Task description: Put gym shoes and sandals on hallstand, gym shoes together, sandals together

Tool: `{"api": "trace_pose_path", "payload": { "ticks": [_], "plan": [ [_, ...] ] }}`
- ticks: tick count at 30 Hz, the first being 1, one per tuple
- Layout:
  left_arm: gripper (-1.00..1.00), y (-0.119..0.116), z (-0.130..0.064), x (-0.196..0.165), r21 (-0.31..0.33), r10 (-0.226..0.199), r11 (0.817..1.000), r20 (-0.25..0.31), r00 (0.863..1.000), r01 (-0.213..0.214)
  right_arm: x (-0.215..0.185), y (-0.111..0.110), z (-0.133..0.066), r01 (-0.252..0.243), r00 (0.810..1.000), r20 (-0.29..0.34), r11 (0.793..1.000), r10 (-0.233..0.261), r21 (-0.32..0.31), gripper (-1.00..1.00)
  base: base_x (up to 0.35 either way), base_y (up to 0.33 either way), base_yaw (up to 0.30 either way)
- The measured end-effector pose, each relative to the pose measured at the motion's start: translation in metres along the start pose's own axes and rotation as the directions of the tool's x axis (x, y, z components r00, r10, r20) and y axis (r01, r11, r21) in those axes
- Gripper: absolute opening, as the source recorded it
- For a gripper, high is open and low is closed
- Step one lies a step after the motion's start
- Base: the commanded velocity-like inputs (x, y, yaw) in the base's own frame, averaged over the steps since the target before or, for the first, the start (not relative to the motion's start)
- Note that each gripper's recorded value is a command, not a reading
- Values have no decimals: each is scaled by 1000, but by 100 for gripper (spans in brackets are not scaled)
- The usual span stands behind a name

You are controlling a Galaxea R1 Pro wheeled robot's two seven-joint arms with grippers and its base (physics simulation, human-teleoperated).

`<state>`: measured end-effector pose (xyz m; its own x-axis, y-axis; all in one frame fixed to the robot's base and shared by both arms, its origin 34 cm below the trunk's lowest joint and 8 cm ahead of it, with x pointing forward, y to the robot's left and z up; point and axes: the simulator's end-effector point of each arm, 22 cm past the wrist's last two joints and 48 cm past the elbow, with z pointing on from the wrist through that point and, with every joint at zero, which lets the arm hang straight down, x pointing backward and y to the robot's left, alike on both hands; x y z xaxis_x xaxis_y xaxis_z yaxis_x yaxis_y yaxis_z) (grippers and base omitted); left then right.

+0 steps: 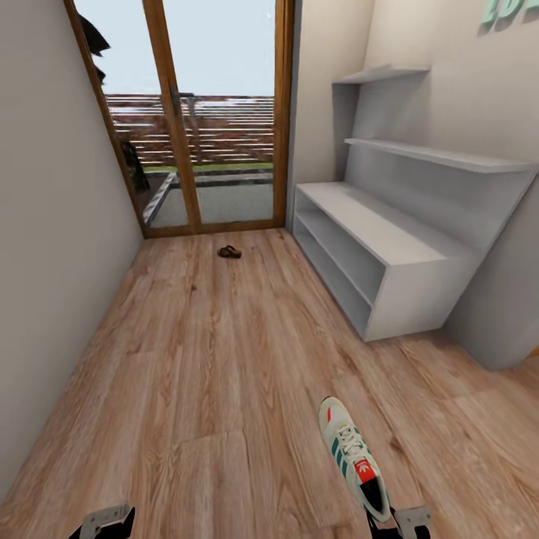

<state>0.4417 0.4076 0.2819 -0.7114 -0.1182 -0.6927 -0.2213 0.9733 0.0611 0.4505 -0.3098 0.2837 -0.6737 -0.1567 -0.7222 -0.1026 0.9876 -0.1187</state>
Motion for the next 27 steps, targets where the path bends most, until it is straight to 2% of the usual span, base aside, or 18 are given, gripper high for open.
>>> {"api": "trace_pose_path", "payload": {
  "ticks": [19,27],
  "plan": [
    [100,0,0,0,-1,-1,1000,0,1000,1,0,1,0,-1,1000,0,1000,1,0,-100,338,0,0],
    [100,0,0,-2,0,-1,1000,5,1000,1,-2,0,0,-3,1000,5,1000,3,2,-100,338,0,140]
  ]
}}
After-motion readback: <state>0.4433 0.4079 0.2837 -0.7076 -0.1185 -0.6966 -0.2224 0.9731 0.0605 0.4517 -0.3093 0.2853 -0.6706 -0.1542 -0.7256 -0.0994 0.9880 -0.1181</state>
